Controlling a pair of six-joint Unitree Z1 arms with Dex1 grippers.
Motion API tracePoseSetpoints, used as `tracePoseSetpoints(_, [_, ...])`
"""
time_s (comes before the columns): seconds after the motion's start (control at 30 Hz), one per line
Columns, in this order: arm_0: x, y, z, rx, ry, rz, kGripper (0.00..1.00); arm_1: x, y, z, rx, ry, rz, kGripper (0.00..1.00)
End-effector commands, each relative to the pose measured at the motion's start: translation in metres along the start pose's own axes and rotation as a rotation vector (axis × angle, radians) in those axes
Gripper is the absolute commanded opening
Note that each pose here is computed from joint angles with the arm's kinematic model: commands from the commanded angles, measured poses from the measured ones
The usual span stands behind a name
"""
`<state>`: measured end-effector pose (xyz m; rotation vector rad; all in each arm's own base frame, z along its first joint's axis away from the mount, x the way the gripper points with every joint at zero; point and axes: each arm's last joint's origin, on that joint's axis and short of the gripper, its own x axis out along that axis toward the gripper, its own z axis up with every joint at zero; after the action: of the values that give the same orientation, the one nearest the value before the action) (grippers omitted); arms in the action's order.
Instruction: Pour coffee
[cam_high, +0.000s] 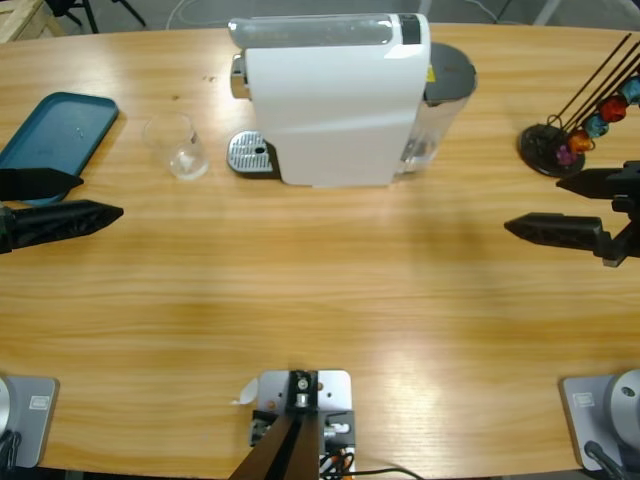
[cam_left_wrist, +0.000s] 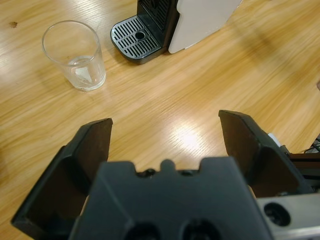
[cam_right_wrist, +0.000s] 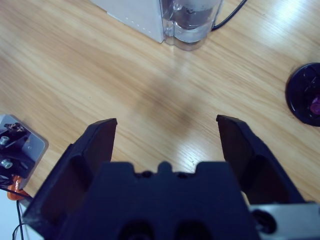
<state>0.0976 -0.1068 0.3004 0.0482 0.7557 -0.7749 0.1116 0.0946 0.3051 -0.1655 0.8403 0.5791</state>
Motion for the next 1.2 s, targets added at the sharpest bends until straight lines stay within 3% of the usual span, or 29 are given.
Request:
tracePoseSetpoints(0.03, [0.004,0.003,-0.011,0.0,0.029,-0.006,0.954,0.004,-0.003,-0.011,0.013,0.006,-0.015,0.858])
tracePoseSetpoints(0.4, [0.006,0.002,-0.009,0.004,0.034,-0.03,0.95,0.006,-0.003,-0.01,0.014,0.014,-0.017,0.899])
tracePoseSetpoints(0.53, [-0.003,-0.001,0.007,-0.004,0.004,-0.039,0.937,0.008,-0.003,-0.01,0.014,0.02,-0.019,0.897])
tracePoseSetpoints(0.67, [-0.015,0.002,0.059,-0.1,-0.092,-0.152,0.885,0.012,-0.003,-0.007,0.01,0.034,-0.02,0.899])
tracePoseSetpoints(0.8, [-0.002,0.025,0.101,-0.283,-0.118,-0.279,0.894,0.012,-0.003,-0.007,0.008,0.035,-0.022,0.899])
tracePoseSetpoints(0.9, [0.006,0.039,0.115,-0.405,-0.169,-0.325,0.905,0.012,-0.003,-0.007,0.008,0.033,-0.027,0.898])
tracePoseSetpoints(1.2, [0.048,0.06,0.139,-0.699,-0.182,-0.414,0.899,0.012,-0.003,-0.007,0.008,0.034,-0.029,0.895])
